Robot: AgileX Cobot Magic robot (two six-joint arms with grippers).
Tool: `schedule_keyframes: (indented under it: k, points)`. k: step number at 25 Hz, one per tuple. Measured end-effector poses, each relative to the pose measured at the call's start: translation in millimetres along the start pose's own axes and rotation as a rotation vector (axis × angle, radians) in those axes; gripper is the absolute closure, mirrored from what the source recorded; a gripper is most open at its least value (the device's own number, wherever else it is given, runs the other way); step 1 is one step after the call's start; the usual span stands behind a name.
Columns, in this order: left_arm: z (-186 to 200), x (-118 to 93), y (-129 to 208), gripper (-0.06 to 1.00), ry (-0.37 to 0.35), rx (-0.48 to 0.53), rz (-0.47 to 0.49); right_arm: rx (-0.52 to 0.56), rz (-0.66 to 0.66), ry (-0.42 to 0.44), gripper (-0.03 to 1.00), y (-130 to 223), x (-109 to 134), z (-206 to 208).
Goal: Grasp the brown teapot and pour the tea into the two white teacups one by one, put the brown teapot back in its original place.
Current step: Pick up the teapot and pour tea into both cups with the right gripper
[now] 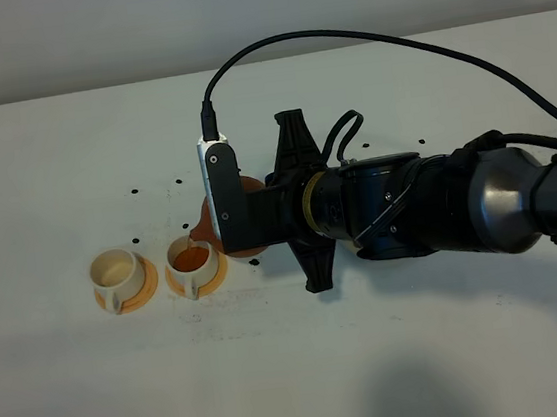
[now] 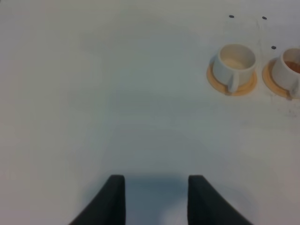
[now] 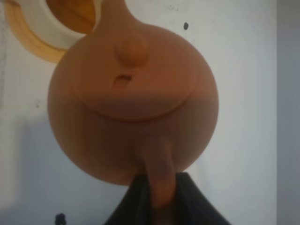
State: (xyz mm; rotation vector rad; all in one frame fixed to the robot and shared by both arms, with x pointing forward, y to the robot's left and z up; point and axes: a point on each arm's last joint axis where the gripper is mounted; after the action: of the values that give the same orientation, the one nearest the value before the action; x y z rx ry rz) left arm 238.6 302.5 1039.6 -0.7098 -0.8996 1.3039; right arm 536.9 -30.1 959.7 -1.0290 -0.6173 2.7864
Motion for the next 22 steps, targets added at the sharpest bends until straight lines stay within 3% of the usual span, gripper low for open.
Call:
schedule_keyframes:
  k: [22]
  points:
    - [0.0,0.0,0.0,0.62,0.0,0.0,0.0,-0.007,0.073,0.005,0.86,-2.1,1.2,0.5]
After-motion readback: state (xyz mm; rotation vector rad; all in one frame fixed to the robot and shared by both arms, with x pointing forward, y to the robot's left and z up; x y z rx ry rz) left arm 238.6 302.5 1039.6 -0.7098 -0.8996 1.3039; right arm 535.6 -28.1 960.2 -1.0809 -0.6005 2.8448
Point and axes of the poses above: a point on each arm's last joint axis where the gripper is mounted, z pointing back along that axis away from the gripper, x along the wrist's bending axis when the last joint is at zero, y = z × x, and after that the axes turned 12 degrees about -z, right-handed
